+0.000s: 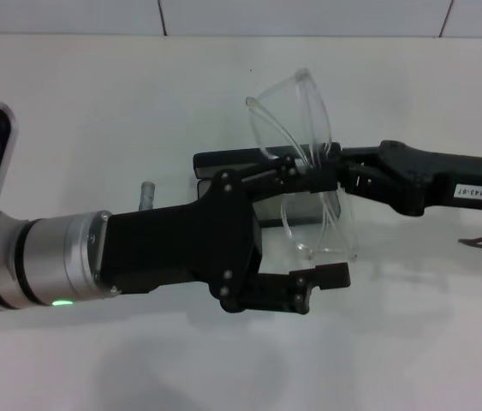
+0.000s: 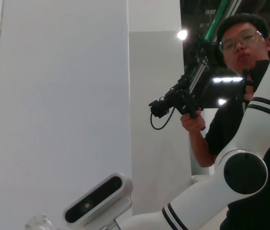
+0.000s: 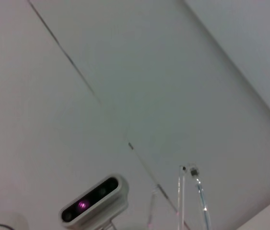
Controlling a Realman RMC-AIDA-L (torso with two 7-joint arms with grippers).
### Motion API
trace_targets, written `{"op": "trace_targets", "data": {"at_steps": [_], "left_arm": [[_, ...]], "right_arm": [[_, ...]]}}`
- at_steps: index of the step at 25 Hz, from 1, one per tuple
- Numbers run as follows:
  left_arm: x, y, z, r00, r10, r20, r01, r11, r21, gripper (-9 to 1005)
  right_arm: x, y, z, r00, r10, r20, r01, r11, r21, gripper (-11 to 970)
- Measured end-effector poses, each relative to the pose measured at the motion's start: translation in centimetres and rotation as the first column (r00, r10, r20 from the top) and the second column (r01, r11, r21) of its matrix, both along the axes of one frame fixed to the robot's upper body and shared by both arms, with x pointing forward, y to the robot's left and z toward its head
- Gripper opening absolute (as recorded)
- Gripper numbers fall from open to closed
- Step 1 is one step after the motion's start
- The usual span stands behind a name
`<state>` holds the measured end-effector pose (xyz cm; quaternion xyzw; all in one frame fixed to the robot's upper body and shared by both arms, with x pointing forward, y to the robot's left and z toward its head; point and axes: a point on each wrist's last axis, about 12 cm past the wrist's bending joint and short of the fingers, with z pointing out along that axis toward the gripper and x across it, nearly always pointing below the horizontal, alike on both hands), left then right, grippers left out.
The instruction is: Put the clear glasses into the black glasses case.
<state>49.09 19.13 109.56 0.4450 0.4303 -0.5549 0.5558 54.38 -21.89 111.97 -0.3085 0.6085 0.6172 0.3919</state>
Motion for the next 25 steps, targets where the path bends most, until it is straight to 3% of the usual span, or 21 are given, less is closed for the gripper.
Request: {"op": "trace_targets", "data": {"at_steps": [25], "left_arm": [[0.7,-0.2,0.2,1.0,0.026,0.005,-0.026,1.0,0.005,833]], "right_arm": [[0.1,-1.4,0.6,0.999,0.041,0.015,-0.04,0.997,-0.069,72]]}}
